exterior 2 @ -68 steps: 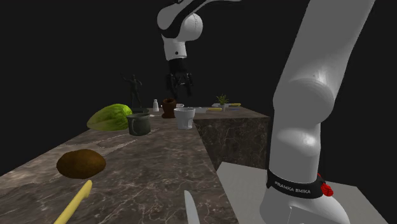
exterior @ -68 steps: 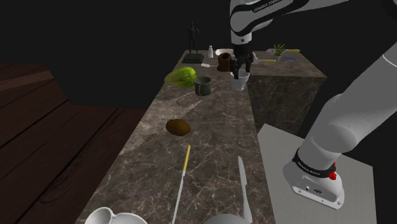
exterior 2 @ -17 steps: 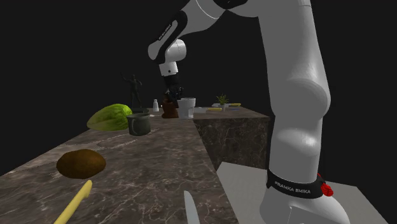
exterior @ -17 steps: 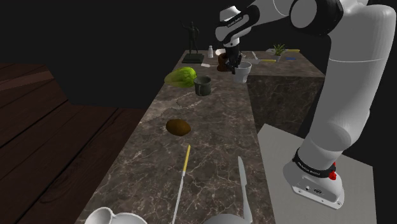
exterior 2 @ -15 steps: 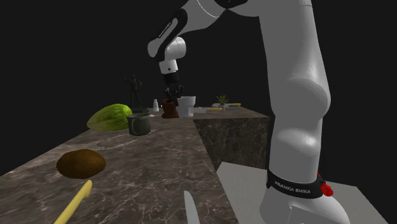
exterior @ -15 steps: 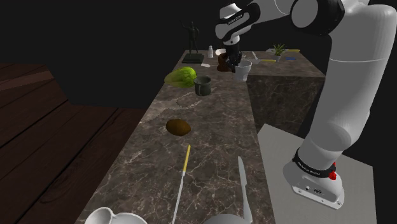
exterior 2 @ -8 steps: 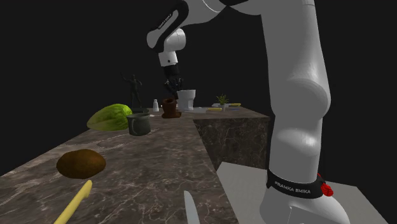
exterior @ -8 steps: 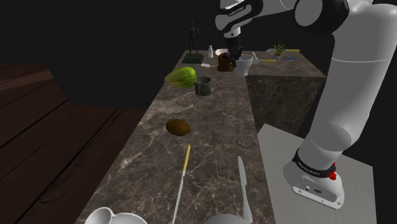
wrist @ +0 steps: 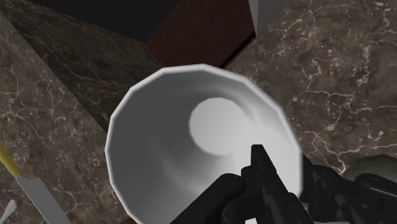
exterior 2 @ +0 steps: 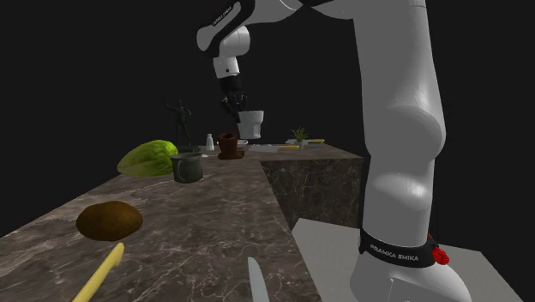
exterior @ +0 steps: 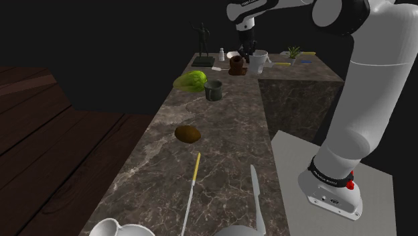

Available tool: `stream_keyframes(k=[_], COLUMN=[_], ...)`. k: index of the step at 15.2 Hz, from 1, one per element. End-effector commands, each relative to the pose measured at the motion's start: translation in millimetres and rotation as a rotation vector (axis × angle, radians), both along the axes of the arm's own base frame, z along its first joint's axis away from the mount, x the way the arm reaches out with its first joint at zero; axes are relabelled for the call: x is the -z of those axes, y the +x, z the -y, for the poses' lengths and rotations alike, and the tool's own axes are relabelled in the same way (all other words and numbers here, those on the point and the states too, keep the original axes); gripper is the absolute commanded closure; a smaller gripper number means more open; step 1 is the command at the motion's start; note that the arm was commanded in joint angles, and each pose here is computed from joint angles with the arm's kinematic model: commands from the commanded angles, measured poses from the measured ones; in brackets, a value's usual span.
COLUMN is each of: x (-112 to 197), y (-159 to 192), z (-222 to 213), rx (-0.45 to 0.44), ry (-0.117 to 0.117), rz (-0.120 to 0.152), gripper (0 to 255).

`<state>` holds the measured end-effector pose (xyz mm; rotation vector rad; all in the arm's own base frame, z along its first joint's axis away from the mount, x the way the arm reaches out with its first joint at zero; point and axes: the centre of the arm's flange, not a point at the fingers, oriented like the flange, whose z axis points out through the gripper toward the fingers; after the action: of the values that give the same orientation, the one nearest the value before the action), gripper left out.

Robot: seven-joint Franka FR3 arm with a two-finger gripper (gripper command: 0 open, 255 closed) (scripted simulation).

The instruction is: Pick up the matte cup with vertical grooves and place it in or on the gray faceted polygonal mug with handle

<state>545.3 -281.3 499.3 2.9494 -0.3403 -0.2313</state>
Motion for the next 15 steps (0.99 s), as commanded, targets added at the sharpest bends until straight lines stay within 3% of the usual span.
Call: stream_keyframes(k=[1,4,15], x=[-10.8,-23.8,-41.0], y=[0.1,0.1,83.3], z=[0.3,0.3,-117.5], rx=[0.000,0.000,0.000], ry=[0.000,0.000,0.000], rz=[0.000,0.000,0.000], gripper=[255,255,255])
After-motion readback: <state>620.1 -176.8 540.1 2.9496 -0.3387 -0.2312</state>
